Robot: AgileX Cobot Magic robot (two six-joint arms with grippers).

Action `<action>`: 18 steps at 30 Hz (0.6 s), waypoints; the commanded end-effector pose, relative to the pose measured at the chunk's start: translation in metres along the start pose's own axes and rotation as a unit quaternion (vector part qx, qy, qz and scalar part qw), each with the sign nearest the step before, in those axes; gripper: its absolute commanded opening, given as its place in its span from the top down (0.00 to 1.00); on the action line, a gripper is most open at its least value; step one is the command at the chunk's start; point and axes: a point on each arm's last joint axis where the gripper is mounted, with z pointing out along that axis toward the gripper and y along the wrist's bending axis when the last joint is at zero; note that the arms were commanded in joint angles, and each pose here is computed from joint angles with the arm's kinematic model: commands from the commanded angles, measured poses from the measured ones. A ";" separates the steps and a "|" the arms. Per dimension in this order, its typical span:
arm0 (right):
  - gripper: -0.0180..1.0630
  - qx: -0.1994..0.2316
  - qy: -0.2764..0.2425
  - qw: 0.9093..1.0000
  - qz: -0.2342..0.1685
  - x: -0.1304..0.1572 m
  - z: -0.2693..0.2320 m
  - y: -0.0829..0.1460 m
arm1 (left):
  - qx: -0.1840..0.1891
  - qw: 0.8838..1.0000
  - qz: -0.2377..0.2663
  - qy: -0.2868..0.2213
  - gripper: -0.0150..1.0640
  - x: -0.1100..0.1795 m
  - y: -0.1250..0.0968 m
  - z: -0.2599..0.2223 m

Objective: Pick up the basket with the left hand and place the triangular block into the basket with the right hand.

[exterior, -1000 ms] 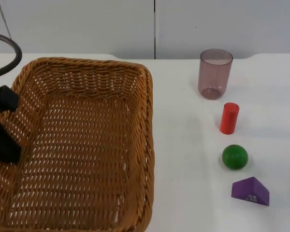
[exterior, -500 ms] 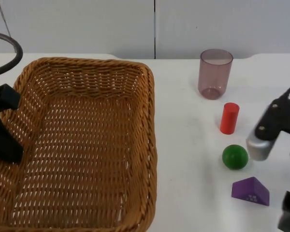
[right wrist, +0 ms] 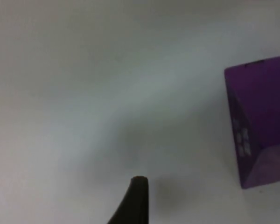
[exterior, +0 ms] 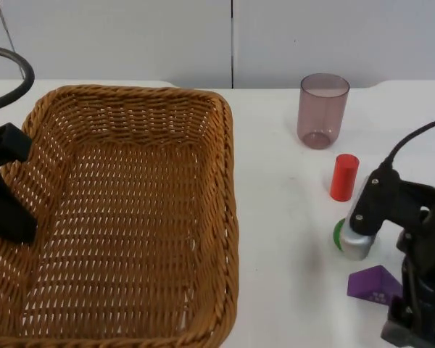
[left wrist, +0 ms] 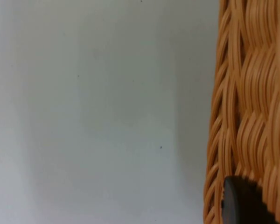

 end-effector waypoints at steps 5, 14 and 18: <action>0.33 0.010 -0.026 1.000 -0.009 -0.006 0.006 0.000 | 0.015 1.000 -0.013 -0.007 0.99 0.000 -0.003 -0.002; 0.98 0.004 -0.009 1.000 -0.003 -0.003 -0.018 0.001 | 0.015 1.000 -0.013 -0.006 0.99 0.000 -0.003 -0.002; 0.98 0.003 -0.023 1.000 -0.004 -0.004 -0.055 0.009 | 0.016 1.000 -0.013 -0.005 0.99 0.000 -0.003 -0.002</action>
